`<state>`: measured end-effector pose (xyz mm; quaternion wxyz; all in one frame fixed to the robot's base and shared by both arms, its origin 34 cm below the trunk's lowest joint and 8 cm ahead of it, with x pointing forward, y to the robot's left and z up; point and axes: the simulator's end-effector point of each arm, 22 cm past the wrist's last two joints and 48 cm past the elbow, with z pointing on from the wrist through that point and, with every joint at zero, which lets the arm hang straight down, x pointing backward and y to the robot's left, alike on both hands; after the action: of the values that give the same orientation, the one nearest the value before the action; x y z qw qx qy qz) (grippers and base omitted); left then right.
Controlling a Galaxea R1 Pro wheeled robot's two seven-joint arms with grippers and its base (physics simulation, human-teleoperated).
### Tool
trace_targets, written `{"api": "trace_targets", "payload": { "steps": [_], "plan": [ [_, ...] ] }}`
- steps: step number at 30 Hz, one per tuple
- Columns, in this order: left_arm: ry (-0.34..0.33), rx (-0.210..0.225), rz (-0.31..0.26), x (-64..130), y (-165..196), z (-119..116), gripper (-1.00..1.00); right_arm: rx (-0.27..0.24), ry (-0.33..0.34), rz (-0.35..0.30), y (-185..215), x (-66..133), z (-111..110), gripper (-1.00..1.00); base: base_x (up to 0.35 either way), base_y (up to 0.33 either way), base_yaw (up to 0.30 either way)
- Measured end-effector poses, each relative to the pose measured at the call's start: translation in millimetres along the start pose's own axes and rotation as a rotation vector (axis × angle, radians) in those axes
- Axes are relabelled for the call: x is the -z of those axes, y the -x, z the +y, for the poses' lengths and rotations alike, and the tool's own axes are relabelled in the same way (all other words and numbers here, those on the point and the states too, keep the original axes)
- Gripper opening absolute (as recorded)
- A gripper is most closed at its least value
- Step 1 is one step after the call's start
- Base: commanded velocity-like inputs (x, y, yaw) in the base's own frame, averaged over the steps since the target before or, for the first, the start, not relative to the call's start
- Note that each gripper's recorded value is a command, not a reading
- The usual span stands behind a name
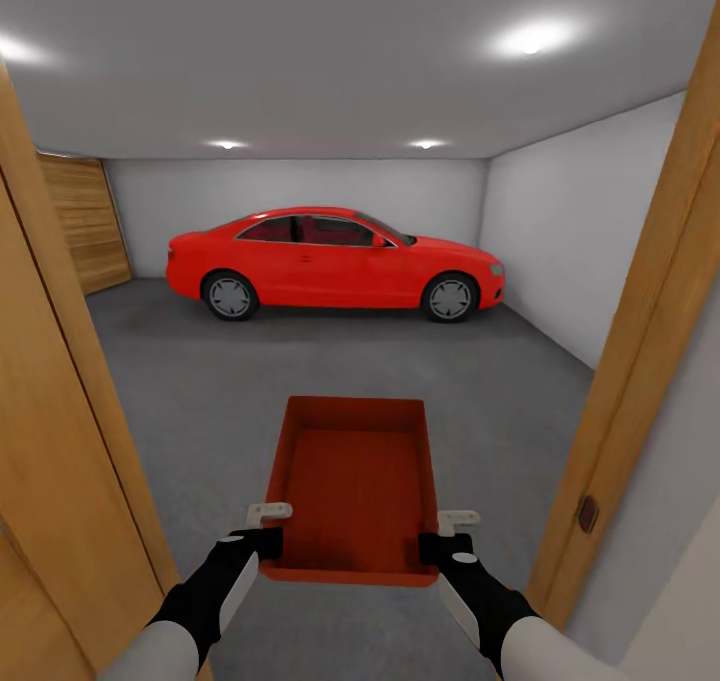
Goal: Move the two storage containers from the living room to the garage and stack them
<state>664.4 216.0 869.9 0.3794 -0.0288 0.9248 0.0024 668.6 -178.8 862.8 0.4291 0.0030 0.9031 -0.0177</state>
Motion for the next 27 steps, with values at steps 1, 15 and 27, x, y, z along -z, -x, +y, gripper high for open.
{"api": "trace_targets", "payload": {
  "steps": [1,15,27],
  "plan": [
    [0.000,0.000,0.000,0.0,0.0,0.0,-1.00,0.000,0.000,0.000,0.0,0.0,0.0,-1.00,0.013,0.010,0.000],
    [0.000,0.000,0.000,0.3,0.0,0.0,-1.00,0.000,0.000,0.000,0.0,0.4,-0.1,-1.00,0.065,0.001,0.000],
    [0.000,0.002,0.002,0.3,-1.2,0.1,-1.00,0.002,0.000,0.002,-0.5,0.5,0.0,-1.00,0.314,0.000,0.000]
  ]
}}
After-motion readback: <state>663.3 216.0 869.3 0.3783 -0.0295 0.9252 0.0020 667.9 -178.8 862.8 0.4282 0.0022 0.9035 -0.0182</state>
